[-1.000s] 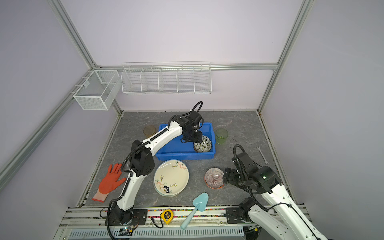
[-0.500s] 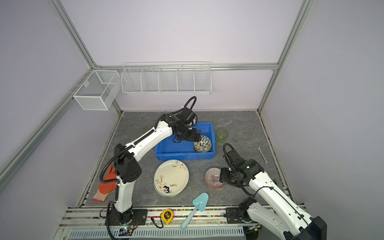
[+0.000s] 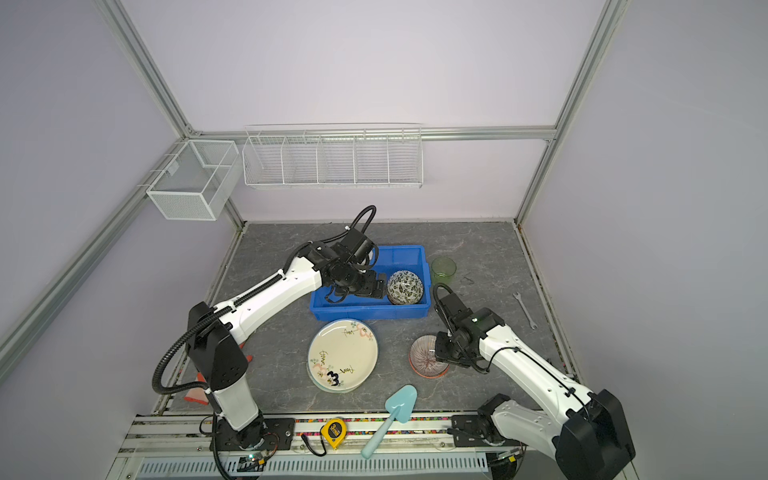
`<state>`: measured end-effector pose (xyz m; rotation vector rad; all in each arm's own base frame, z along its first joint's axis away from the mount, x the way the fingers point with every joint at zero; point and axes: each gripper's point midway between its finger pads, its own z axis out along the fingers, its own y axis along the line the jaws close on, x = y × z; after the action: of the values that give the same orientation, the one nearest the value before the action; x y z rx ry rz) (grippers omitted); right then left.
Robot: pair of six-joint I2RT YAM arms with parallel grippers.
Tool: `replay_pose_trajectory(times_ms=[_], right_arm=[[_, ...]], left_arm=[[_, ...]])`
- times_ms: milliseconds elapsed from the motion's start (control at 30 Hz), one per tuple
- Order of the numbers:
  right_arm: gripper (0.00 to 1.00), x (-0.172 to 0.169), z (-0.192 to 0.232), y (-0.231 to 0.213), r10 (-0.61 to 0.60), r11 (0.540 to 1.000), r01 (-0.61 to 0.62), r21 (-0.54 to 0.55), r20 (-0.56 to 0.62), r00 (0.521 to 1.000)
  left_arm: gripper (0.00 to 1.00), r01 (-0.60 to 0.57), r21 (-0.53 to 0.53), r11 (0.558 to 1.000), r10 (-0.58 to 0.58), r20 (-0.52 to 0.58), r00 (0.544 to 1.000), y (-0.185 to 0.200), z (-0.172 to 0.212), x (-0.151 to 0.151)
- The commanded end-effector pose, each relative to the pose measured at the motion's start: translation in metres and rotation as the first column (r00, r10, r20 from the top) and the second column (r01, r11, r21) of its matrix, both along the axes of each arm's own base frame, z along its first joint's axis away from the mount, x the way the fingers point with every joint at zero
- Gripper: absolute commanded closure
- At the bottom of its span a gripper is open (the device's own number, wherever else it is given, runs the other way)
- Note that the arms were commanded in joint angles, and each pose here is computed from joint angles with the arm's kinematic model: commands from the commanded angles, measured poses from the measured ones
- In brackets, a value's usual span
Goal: Place the mixed dishes into the plastic bin
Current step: 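Withdraw the left gripper from the bin while the right gripper grips the pink-striped bowl, then lift the pink-striped bowl with the right gripper while the left gripper grasps its rim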
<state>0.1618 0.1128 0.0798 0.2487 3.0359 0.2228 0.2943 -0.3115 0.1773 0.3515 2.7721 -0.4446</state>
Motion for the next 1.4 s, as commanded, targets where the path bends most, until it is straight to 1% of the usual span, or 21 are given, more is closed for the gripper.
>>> replay_pose_trajectory(times_ms=[0,267,433,800,1100,1200,1300,1367], right_arm=[[0.60,-0.001,-0.006,-0.001,0.025,0.999,-0.025,-0.022,-0.015,1.000],[0.68,0.004,-0.008,-0.001,0.049,0.998,-0.050,-0.046,-0.020,0.999],[0.73,0.010,-0.003,0.001,0.063,0.997,-0.063,-0.049,-0.002,0.998],[0.71,0.015,0.004,0.002,0.086,0.994,-0.086,-0.069,-0.002,0.996],[0.73,0.014,-0.006,0.003,0.084,0.994,-0.085,-0.070,-0.022,0.996],[0.77,0.014,-0.005,0.003,0.083,0.994,-0.085,-0.076,-0.021,0.996],[0.88,0.014,-0.004,0.001,0.077,0.994,-0.078,-0.079,-0.015,0.997],[0.93,0.013,-0.003,0.000,0.073,0.994,-0.073,-0.080,-0.012,0.997]], left_arm=[[0.03,-0.043,-0.028,0.999,0.044,0.040,0.998,0.009,0.015,-0.001],[0.03,-0.073,-0.024,0.997,0.074,0.033,0.997,0.022,0.011,-0.011],[0.03,-0.092,-0.024,0.995,0.093,0.032,0.995,0.029,0.009,-0.016],[0.02,-0.117,-0.017,0.993,0.118,0.026,0.993,0.041,0.004,-0.025],[0.02,-0.107,-0.022,0.994,0.107,0.018,0.994,0.037,0.002,-0.025],[0.02,-0.104,-0.033,0.994,0.105,0.011,0.994,0.035,0.002,-0.026],[0.02,-0.103,-0.057,0.993,0.104,0.007,0.995,0.032,0.004,-0.027],[0.02,-0.100,-0.066,0.993,0.100,0.004,0.995,0.030,0.006,-0.030]])
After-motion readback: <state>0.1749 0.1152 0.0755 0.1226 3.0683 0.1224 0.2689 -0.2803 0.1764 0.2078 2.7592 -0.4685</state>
